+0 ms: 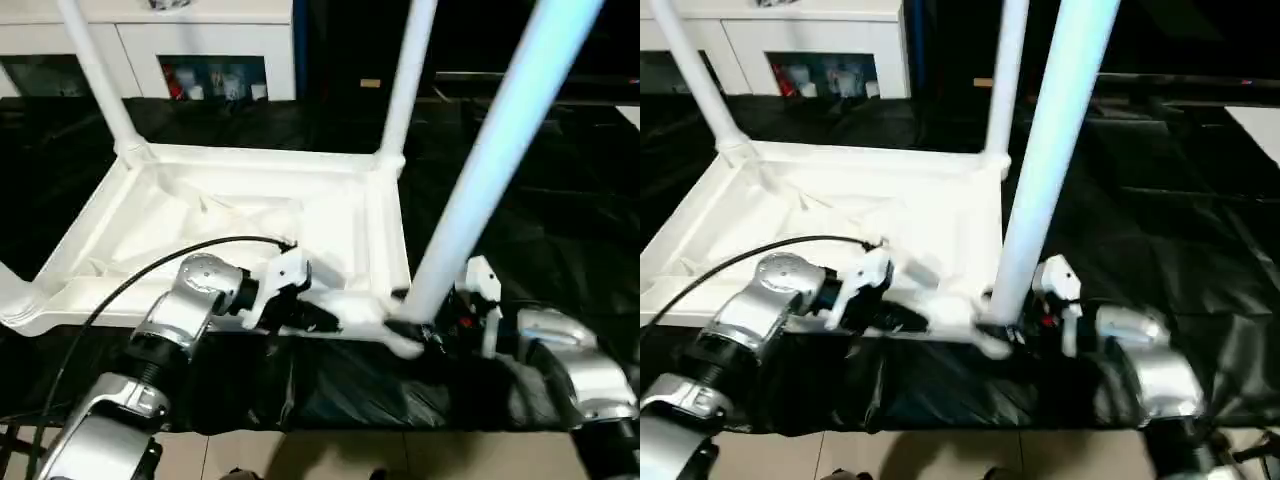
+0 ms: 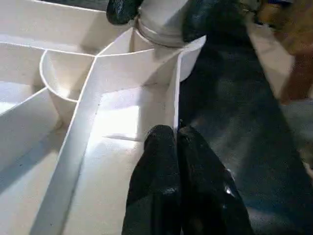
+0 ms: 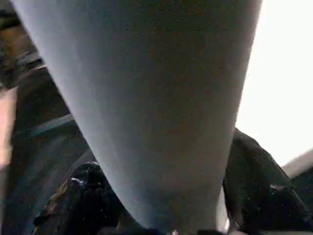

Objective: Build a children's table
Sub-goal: Rotate leg to tighten

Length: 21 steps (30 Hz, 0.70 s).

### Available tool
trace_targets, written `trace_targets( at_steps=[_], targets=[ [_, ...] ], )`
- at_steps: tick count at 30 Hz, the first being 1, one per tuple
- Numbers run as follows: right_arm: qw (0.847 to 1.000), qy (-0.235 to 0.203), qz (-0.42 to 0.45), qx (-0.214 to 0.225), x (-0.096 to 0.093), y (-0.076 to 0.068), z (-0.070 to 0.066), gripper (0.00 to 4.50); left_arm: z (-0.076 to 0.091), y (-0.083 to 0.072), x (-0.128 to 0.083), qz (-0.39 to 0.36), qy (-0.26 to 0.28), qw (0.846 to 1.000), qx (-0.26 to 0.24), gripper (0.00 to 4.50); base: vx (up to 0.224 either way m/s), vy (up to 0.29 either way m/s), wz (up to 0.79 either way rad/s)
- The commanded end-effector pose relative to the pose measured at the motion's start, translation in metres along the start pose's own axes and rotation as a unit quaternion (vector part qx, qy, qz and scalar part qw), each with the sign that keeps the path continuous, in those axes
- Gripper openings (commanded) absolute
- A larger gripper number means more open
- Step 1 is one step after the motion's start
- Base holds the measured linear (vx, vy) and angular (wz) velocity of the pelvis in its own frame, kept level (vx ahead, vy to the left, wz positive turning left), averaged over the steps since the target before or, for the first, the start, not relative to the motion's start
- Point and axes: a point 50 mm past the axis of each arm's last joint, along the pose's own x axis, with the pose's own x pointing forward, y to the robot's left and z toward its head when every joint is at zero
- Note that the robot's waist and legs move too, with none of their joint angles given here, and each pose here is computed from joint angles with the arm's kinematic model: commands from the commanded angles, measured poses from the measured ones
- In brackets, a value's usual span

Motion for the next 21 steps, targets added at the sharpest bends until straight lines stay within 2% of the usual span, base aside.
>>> trace_targets(
  at_steps=[1, 2, 4, 8, 11, 12, 13, 14, 16, 18, 19, 21],
  targets=[
    [0.999, -0.011, -0.036, 0.023, 0.024, 0.013, -0.005, 2.45, -0.001, -0.003, 0.026, 0.037, -0.001, 0.999, -0.022, 0.00, 0.000, 0.000, 0.00],
    [0.999, -0.011, -0.040, 0.023, 0.024, 0.013, -0.006, 2.44, -0.001, -0.003, 0.027, 0.038, -0.001, 0.999, -0.023, 0.00, 0.000, 0.000, 0.00],
    [0.990, -0.007, -0.133, 0.041, 0.035, 0.015, -0.014, 2.44, 0.002, -0.005, 0.042, 0.067, -0.012, 0.997, -0.028, 0.00, 0.000, 0.000, 0.00],
    [0.959, -0.009, -0.267, 0.094, 0.047, 0.012, -0.021, 2.43, 0.008, -0.010, 0.062, 0.089, -0.023, 0.995, -0.041, 0.00, 0.000, 0.000, 0.00],
    [0.947, -0.037, -0.299, 0.108, 0.056, 0.013, -0.017, 2.43, 0.011, -0.015, 0.075, 0.093, -0.027, 0.994, -0.046, 0.00, 0.000, 0.000, 0.00],
    [0.947, -0.038, -0.299, 0.108, 0.056, 0.013, -0.017, 2.43, 0.011, -0.015, 0.075, 0.093, -0.027, 0.994, -0.046, 0.00, 0.000, 0.000, 0.00],
    [0.948, -0.047, -0.296, 0.105, 0.058, 0.013, -0.015, 2.97, 0.012, -0.016, 0.077, 0.089, -0.028, 0.995, -0.045, 0.00, 0.000, 0.000, 0.00],
    [0.950, -0.059, -0.286, 0.107, 0.060, 0.014, -0.013, 3.11, 0.012, -0.017, 0.078, 0.084, -0.028, 0.995, -0.043, 0.00, 0.000, 0.000, 0.00],
    [0.960, -0.064, -0.255, 0.096, 0.062, 0.016, -0.008, 3.16, 0.012, -0.017, 0.076, 0.079, -0.026, 0.996, -0.039, 0.00, 0.000, 0.000, 0.00],
    [0.964, -0.058, -0.247, 0.082, 0.061, 0.016, -0.006, 3.46, 0.012, -0.016, 0.075, 0.082, -0.025, 0.996, -0.039, 0.00, 0.000, 0.000, 0.00],
    [0.971, -0.048, -0.227, 0.054, 0.054, 0.014, -0.005, 3.55, 0.011, -0.014, 0.069, 0.078, -0.024, 0.996, -0.033, 0.00, 0.000, 0.000, 0.00],
    [0.974, -0.044, -0.217, 0.044, 0.051, 0.013, -0.005, 3.59, 0.010, -0.013, 0.067, 0.077, -0.023, 0.996, -0.030, 0.00, 0.000, 0.000, 0.00]
  ],
)
